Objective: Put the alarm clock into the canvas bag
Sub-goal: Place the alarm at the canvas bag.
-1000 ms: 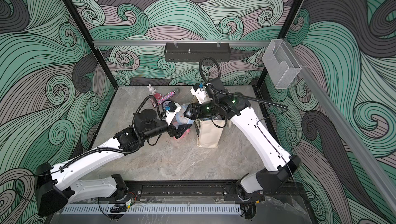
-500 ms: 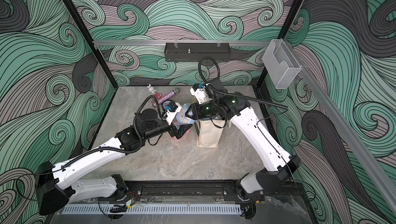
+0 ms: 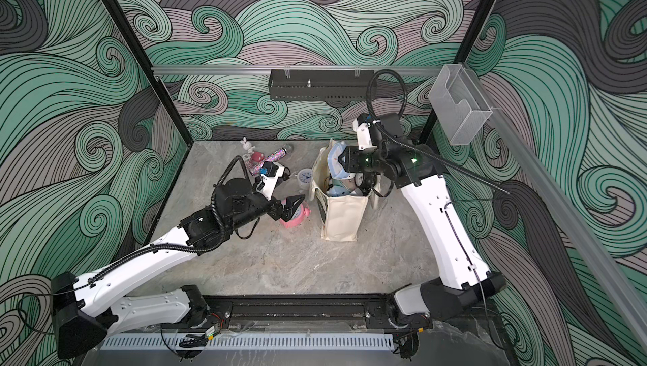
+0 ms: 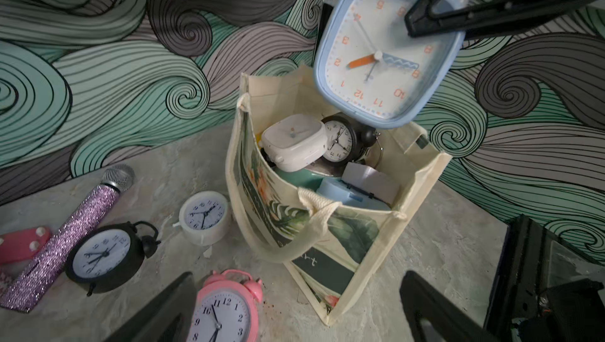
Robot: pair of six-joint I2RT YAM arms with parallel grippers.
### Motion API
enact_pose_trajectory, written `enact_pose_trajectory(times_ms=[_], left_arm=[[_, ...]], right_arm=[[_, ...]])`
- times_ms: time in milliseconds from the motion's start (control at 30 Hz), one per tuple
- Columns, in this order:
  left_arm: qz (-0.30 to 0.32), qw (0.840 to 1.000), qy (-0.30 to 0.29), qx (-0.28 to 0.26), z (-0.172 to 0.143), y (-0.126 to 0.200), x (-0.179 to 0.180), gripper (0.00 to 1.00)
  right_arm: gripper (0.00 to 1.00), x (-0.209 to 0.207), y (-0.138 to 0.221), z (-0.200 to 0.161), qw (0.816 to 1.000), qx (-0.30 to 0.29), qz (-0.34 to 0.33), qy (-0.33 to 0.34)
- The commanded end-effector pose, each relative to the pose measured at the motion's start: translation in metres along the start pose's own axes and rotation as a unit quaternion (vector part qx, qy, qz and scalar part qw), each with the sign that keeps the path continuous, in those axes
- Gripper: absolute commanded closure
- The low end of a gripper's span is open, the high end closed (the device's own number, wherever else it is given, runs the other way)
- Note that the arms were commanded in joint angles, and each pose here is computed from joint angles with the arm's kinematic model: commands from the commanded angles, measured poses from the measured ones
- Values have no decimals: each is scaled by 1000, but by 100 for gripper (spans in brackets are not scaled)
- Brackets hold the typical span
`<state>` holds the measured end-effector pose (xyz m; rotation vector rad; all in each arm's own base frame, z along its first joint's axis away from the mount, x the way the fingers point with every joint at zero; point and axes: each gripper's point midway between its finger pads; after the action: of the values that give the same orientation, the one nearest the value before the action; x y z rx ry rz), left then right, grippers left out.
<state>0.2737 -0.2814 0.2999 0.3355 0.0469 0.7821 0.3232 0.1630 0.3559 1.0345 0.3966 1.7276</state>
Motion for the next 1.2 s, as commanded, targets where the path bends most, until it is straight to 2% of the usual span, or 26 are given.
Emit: enact_pose_trajectory(times_ms=[0, 133, 367, 633, 733, 800, 900, 933, 1000, 1067, 1167], left_arm=[[-19, 999, 38, 29, 1, -3, -2, 1], [-32, 997, 52, 42, 4, -13, -3, 2], [-33, 993, 78, 83, 0, -30, 6, 8], [-40, 990, 93, 97, -5, -42, 8, 10], [-41, 989, 94, 105, -9, -47, 8, 10], [-39, 989, 95, 108, -11, -50, 9, 10], [-38, 988, 99, 111, -9, -53, 11, 11], [-38, 988, 100, 109, -7, -52, 11, 11], [-34, 987, 102, 119, -11, -57, 12, 11], [-20, 986, 106, 126, -15, -60, 17, 11], [-13, 985, 116, 126, -16, -60, 23, 11]], right_arm=[[77, -17, -21, -2, 999, 5, -38, 12], [78, -8, -38, -11, 999, 26, -26, 21], [77, 2, -50, -42, 996, 72, -17, 44], [77, -25, -63, -87, 984, 141, -87, 61], [74, -40, -67, -97, 980, 149, -113, 63], [66, -54, -73, -100, 977, 155, -136, 60], [60, -56, -83, -102, 975, 170, -136, 52], [51, -56, -85, -101, 975, 169, -137, 53], [46, -56, -84, -91, 976, 153, -144, 54], [30, -53, -76, -77, 979, 124, -150, 57], [17, -39, -67, -59, 986, 91, -126, 60]])
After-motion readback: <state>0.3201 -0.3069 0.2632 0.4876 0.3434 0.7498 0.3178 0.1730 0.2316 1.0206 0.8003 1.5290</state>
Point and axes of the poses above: each gripper's point midway between its finger pads, its own y axis back along the fingers, its own x axis along the line the jaws close on, z = x × y, and after that the axes turned 14 degrees about -y, right-handed
